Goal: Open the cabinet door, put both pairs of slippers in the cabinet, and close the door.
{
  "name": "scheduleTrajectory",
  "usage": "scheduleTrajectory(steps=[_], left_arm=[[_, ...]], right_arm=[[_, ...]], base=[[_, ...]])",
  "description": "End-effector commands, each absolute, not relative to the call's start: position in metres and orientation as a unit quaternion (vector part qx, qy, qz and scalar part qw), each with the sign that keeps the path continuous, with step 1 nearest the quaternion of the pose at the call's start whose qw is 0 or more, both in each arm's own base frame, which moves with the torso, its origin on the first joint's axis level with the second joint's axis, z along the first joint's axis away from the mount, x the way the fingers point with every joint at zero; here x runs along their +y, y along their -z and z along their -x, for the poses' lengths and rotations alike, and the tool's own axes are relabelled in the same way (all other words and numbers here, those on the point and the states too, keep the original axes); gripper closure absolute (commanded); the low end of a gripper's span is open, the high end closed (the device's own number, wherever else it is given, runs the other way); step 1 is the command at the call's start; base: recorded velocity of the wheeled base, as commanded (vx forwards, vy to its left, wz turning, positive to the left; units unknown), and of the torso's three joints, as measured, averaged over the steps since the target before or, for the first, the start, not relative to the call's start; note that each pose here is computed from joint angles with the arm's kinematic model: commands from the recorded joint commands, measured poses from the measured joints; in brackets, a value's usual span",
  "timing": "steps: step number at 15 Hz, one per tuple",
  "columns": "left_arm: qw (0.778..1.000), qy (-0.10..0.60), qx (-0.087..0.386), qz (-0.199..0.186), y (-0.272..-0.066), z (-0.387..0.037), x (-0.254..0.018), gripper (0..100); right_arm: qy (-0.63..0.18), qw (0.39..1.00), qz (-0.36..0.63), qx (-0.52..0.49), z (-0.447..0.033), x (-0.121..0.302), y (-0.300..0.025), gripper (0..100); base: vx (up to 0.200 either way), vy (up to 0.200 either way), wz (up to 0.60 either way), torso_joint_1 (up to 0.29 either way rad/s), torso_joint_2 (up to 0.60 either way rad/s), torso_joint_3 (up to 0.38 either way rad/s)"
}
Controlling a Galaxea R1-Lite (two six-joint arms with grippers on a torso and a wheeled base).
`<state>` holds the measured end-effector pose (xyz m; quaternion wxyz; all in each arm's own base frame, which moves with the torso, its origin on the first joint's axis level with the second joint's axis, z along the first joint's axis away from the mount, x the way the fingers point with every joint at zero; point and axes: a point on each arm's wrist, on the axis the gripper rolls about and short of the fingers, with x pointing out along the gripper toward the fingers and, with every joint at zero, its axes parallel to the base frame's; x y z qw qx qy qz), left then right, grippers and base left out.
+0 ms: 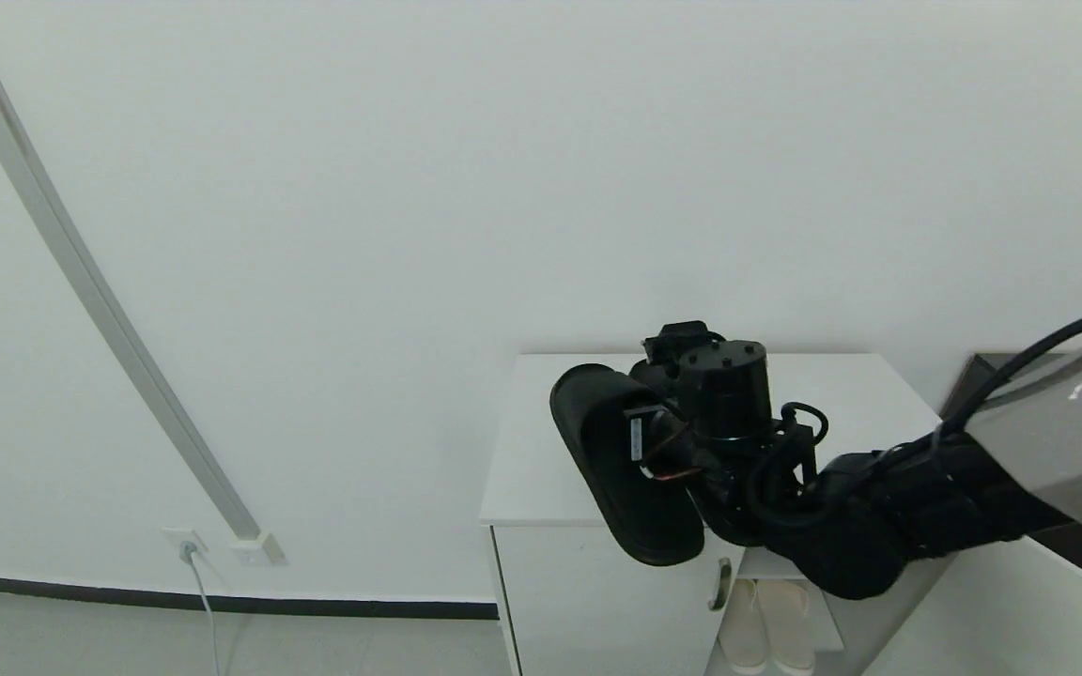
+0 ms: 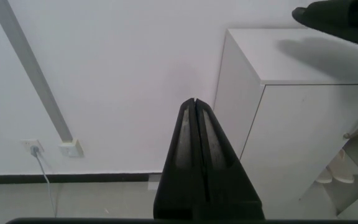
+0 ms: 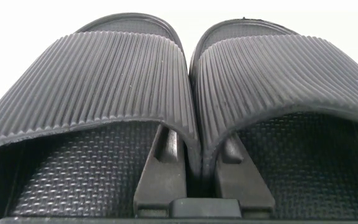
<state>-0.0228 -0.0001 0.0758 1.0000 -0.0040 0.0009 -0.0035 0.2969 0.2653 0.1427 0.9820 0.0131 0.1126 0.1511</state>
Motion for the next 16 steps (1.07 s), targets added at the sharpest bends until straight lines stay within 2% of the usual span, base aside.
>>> scheduleTrajectory(steps=[1, 5, 10, 16], left_arm=[[1.0, 0.004, 0.001, 0.004, -0.076, 0.023, 0.0, 100], [1.0, 0.004, 0.0, 0.002, -0.076, 0.023, 0.0, 100], [1.0, 0.004, 0.001, 0.002, -0.076, 0.023, 0.0, 100], [1.0, 0.005, 0.001, 0.002, -0.076, 0.023, 0.0, 100]], right_arm=[[-0.198, 0.975, -0.032, 0.095, -0.261, 0.238, -0.175, 100], [-0.241, 0.966, -0.028, 0.088, -0.228, 0.209, -0.195, 100], [-0.238, 0.967, 0.062, 0.073, -0.221, 0.175, -0.192, 100], [-0.287, 0.954, 0.065, 0.064, -0.215, 0.177, -0.185, 100]], base=[[0.0, 0.0, 0.0, 0.0, 0.0, 0.0], [0.0, 0.0, 0.0, 0.0, 0.0, 0.0], [0.0, 0.0, 0.0, 0.0, 0.0, 0.0], [0.0, 0.0, 0.0, 0.0, 0.0, 0.0]])
